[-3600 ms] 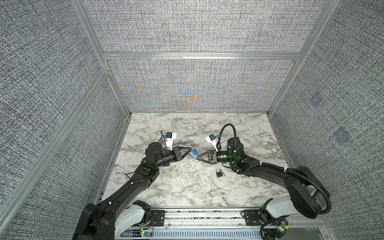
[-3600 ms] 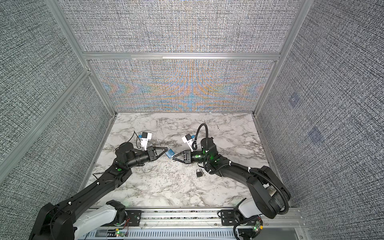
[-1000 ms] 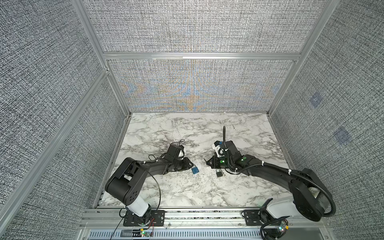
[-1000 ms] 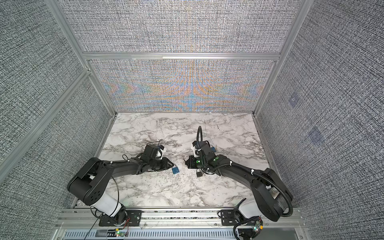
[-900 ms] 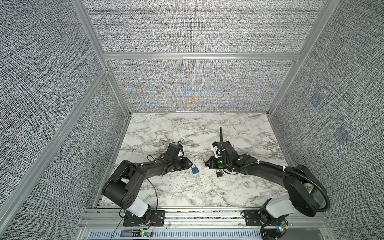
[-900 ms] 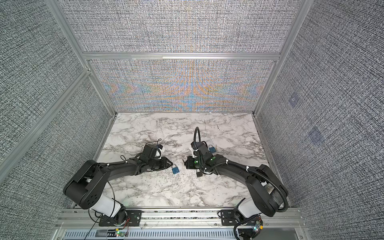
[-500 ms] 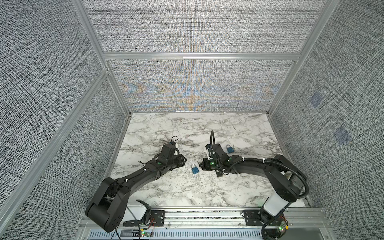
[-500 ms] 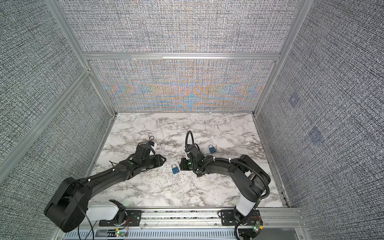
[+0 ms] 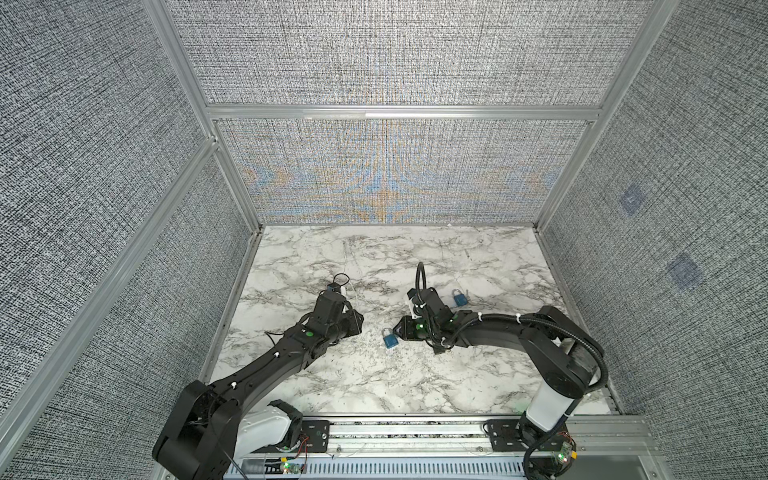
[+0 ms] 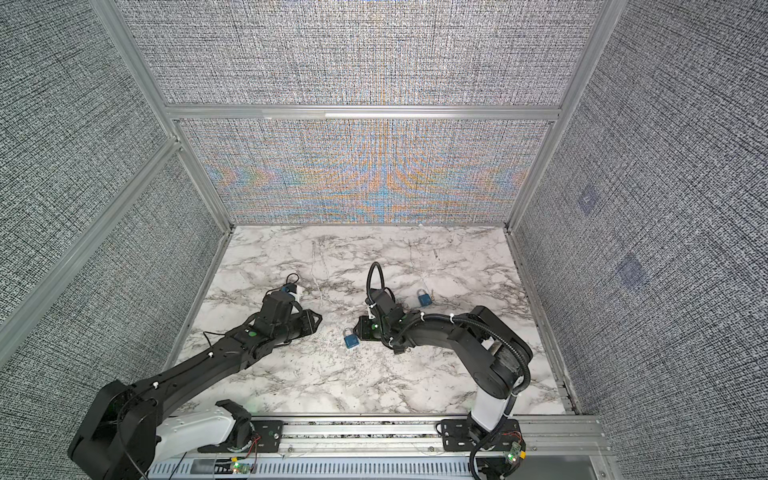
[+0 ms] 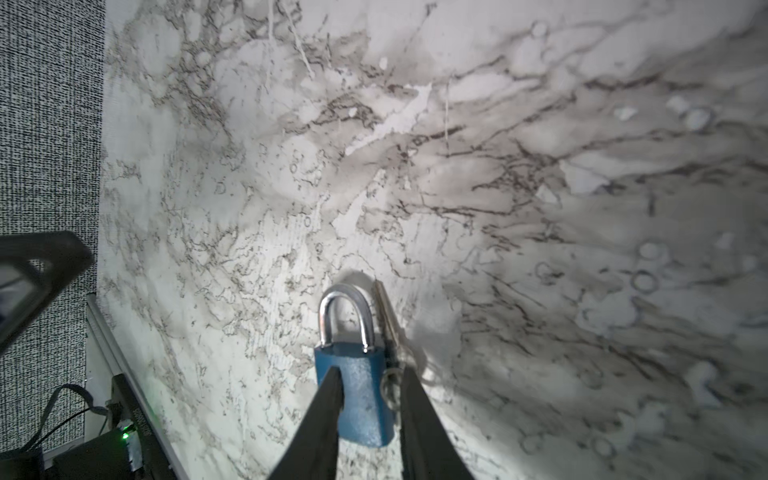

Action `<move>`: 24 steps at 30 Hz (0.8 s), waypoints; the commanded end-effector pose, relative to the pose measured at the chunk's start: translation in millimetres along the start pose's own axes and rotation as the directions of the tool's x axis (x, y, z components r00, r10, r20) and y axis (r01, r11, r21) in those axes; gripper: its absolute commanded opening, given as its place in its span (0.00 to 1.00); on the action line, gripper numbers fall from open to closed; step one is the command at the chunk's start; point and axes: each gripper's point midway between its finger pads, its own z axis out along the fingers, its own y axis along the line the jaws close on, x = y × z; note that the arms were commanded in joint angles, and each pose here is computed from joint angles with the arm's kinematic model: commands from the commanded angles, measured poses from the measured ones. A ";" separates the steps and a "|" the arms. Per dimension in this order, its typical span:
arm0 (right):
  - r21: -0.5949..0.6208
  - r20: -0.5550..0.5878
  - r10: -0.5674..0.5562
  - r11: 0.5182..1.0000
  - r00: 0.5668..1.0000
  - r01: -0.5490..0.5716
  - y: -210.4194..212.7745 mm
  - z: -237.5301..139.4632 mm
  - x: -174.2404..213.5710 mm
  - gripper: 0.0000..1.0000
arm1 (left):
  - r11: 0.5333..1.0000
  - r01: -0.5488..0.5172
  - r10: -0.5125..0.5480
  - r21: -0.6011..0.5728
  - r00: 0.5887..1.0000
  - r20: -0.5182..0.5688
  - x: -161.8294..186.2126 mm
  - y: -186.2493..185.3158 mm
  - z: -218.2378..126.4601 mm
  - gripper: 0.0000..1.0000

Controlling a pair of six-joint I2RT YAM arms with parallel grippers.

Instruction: Lock with the key

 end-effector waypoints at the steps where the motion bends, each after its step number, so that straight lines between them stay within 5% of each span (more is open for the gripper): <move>1: 0.048 0.036 -0.035 0.998 0.999 0.034 -0.2 -13.4 -10.1 0.30 | 0.999 -0.015 0.016 -0.030 0.998 0.058 -11.9 3.4 -6.8 0.32; 11: 0.216 0.230 -0.230 0.960 0.946 0.180 13.9 -98.0 -68.0 0.40 | 0.991 -0.083 0.111 -0.107 0.951 0.289 -56.5 6.5 -37.1 0.41; 14: 0.258 0.297 -0.259 0.948 0.919 0.184 8.4 -126.9 -83.3 0.44 | 0.988 -0.088 0.131 -0.131 0.920 0.370 -71.8 6.7 -49.5 0.52; 17: 0.294 0.366 -0.270 0.941 0.891 0.165 -5.8 -154.3 -98.0 0.49 | 0.981 -0.118 0.175 -0.156 0.886 0.430 -87.0 3.4 -59.2 0.73; 21: 0.342 0.438 -0.271 0.932 0.857 0.119 -37.6 -186.1 -110.0 0.68 | 0.969 -0.155 0.231 -0.194 0.845 0.482 -104.9 -1.4 -66.8 0.80; 23: 0.374 0.468 -0.272 0.923 0.841 0.091 -55.4 -200.6 -116.3 0.97 | 0.959 -0.135 0.249 -0.250 0.824 0.510 -114.4 5.9 -72.4 0.84; 24: 0.390 0.479 -0.271 0.918 0.835 0.074 -64.3 -206.6 -119.6 0.99 | 0.952 -0.117 0.256 -0.284 0.811 0.525 -119.0 12.7 -75.7 0.86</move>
